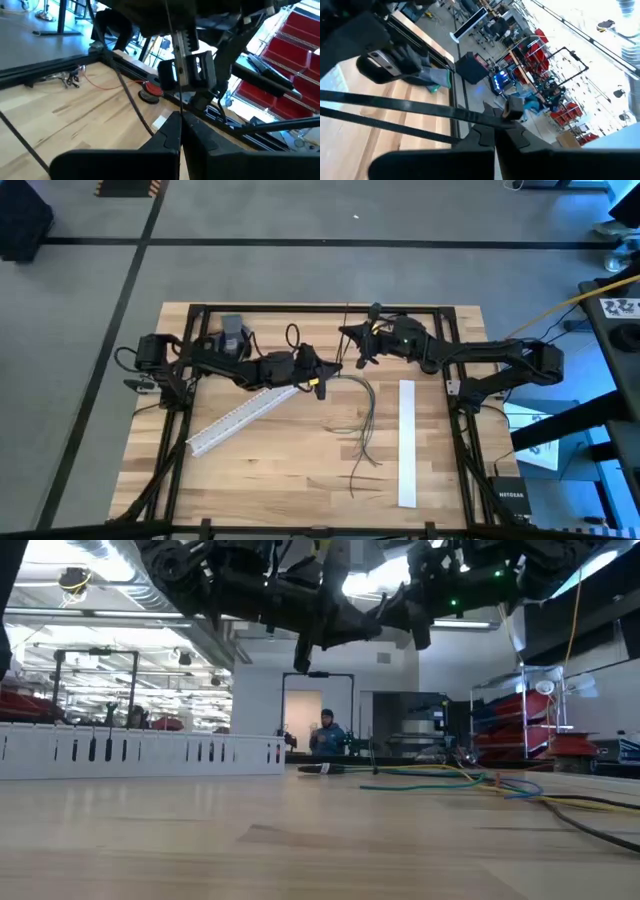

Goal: Ziptie cables
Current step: Wrap the black zip tie on the colored cables

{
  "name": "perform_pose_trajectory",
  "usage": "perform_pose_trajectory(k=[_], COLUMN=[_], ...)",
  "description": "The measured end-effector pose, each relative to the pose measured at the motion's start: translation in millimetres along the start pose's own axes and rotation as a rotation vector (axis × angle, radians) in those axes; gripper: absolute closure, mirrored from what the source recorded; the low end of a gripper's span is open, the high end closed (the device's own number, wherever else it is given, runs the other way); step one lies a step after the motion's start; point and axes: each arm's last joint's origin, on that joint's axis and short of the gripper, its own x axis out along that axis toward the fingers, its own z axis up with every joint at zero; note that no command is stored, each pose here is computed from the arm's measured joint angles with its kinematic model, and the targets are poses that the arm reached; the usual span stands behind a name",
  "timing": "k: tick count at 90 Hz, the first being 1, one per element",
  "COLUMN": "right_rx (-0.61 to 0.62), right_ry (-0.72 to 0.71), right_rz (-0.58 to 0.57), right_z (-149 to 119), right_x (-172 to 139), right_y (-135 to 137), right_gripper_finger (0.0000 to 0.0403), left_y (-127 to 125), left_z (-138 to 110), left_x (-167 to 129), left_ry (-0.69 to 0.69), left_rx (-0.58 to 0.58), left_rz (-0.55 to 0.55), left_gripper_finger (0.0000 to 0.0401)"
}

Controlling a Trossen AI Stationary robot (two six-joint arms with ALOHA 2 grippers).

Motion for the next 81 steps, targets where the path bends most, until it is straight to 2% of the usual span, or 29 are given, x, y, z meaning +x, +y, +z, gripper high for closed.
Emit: perform_pose_trajectory(k=[34, 44, 63, 81], right_rx=[0.073, 0.078, 0.169, 0.155], right_ry=[-0.029, -0.031, -0.061, -0.07], right_rz=[0.0, 0.002, 0.026, 0.035], right_z=[2, 2, -5, -6], right_x=[0, 0, 0, -1], right_y=[-1, -1, -9, -9], right_gripper_finger=[0.0403, 0.0403, 0.0403, 0.0403], left_y=[-5, -7, -9, -7], left_z=[-3, -3, -1, -1], left_x=[-1, -2, -3, -3], left_ry=[0.009, -0.004, -0.04, -0.038], left_rx=[0.029, 0.03, 0.023, 0.013], left_rz=[-0.008, 0.019, 0.016, 0.021], left_gripper_finger=[0.0401, 0.0401, 0.0401, 0.0401])
